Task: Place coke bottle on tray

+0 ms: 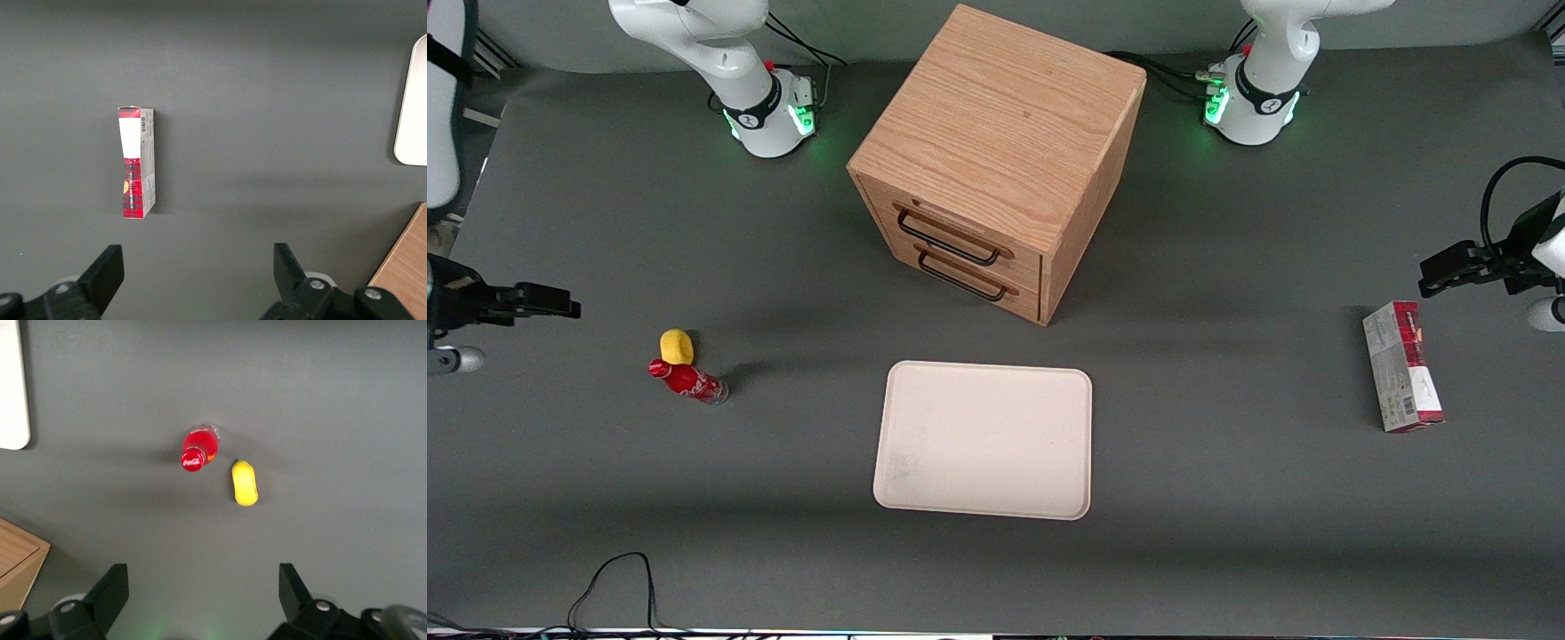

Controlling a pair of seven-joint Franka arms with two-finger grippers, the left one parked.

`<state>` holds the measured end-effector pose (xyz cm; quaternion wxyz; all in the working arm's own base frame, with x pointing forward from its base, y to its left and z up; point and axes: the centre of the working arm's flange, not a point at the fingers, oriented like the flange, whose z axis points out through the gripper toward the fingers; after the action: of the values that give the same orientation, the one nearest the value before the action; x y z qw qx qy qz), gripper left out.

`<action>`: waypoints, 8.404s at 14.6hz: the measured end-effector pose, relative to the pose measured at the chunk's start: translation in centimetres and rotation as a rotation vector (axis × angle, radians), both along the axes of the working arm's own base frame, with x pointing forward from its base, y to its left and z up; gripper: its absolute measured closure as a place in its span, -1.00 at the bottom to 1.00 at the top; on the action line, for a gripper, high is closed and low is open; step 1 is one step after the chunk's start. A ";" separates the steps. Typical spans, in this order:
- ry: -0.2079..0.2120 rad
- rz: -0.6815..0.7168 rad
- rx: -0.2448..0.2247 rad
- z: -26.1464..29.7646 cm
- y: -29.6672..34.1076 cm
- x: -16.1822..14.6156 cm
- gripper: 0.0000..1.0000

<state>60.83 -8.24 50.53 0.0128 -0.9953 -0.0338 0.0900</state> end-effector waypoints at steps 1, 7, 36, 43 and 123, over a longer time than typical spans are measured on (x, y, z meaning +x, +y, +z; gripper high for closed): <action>-0.011 0.004 -0.002 -1.9 0.2 0.1 -1.00; -0.108 0.037 -0.021 -14.2 2.9 -1.2 -1.00; -0.179 0.047 -0.040 -18.2 3.6 -1.1 0.37; -0.056 0.040 -0.016 -11.3 5.8 0.6 0.37; -0.126 -0.188 -0.031 0.6 24.1 7.0 -1.00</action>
<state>67.86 15.90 51.11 0.0034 -0.9978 0.0603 0.0262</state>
